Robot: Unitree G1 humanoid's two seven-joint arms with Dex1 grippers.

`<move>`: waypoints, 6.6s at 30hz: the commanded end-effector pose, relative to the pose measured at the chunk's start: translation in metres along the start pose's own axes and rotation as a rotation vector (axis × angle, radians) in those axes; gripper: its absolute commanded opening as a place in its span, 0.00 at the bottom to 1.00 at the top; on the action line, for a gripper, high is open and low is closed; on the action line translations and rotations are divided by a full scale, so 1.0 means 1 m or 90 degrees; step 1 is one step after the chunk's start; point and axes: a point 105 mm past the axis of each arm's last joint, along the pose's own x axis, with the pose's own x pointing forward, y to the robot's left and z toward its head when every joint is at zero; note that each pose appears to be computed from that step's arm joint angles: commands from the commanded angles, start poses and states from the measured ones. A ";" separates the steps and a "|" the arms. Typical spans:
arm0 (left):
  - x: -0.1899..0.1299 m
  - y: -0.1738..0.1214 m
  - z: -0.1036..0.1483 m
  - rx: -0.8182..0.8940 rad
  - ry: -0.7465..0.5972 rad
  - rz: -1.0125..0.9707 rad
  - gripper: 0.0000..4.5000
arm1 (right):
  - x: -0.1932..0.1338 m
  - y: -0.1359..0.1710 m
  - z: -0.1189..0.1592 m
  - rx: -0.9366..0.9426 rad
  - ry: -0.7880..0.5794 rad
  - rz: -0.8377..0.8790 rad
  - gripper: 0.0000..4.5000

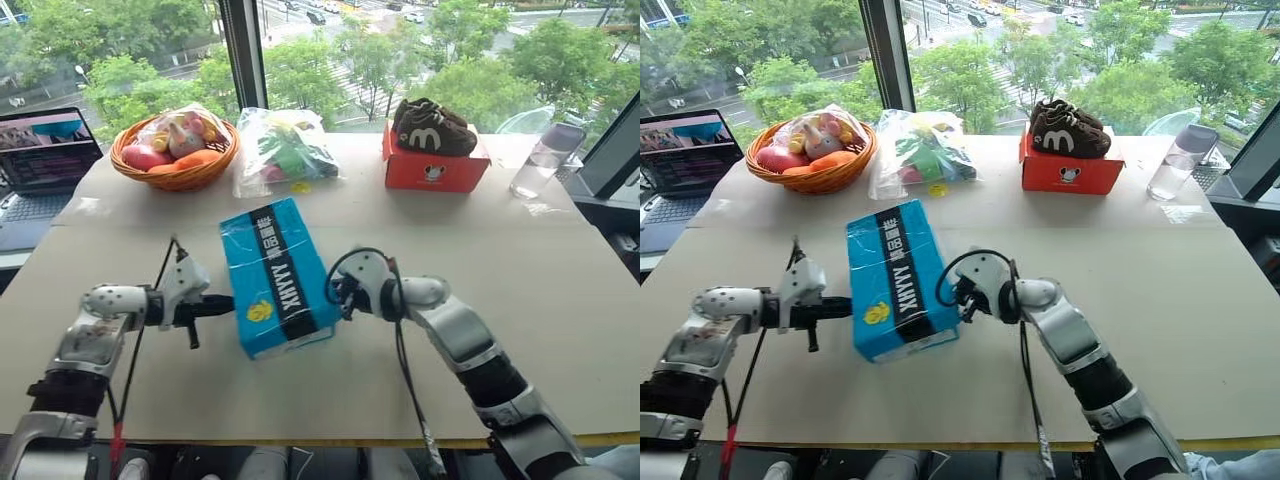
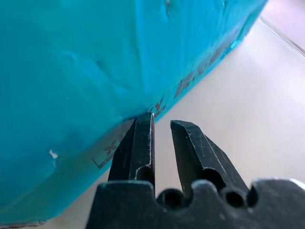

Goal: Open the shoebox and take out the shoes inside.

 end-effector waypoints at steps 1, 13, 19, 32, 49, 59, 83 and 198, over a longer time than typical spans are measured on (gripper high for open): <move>0.026 -0.004 0.021 0.052 -0.034 -0.042 0.00 | -0.022 -0.008 0.005 -0.010 -0.013 -0.013 0.23; 0.073 -0.004 0.044 0.096 -0.071 -0.103 0.00 | -0.052 0.003 -0.004 0.008 0.018 -0.014 0.23; 0.068 -0.005 0.046 0.100 -0.081 -0.102 0.00 | -0.056 0.005 -0.005 0.016 0.027 -0.014 0.23; -0.071 -0.036 0.062 -0.002 -0.105 0.010 0.00 | -0.079 -0.022 -0.022 0.002 0.067 -0.025 0.23; -0.106 -0.097 0.089 -0.133 -0.182 0.051 0.00 | -0.069 -0.023 0.016 0.037 -0.032 0.087 0.23; -0.096 -0.103 0.074 -0.156 -0.180 0.038 0.00 | -0.071 -0.018 0.039 0.045 -0.072 0.097 0.23; -0.095 -0.108 0.096 -0.115 -0.180 0.017 0.00 | -0.061 -0.002 0.121 -0.047 -0.142 0.151 0.23; -0.089 -0.030 0.076 -0.088 -0.276 0.062 0.00 | 0.028 -0.013 0.083 -0.305 0.117 0.203 0.16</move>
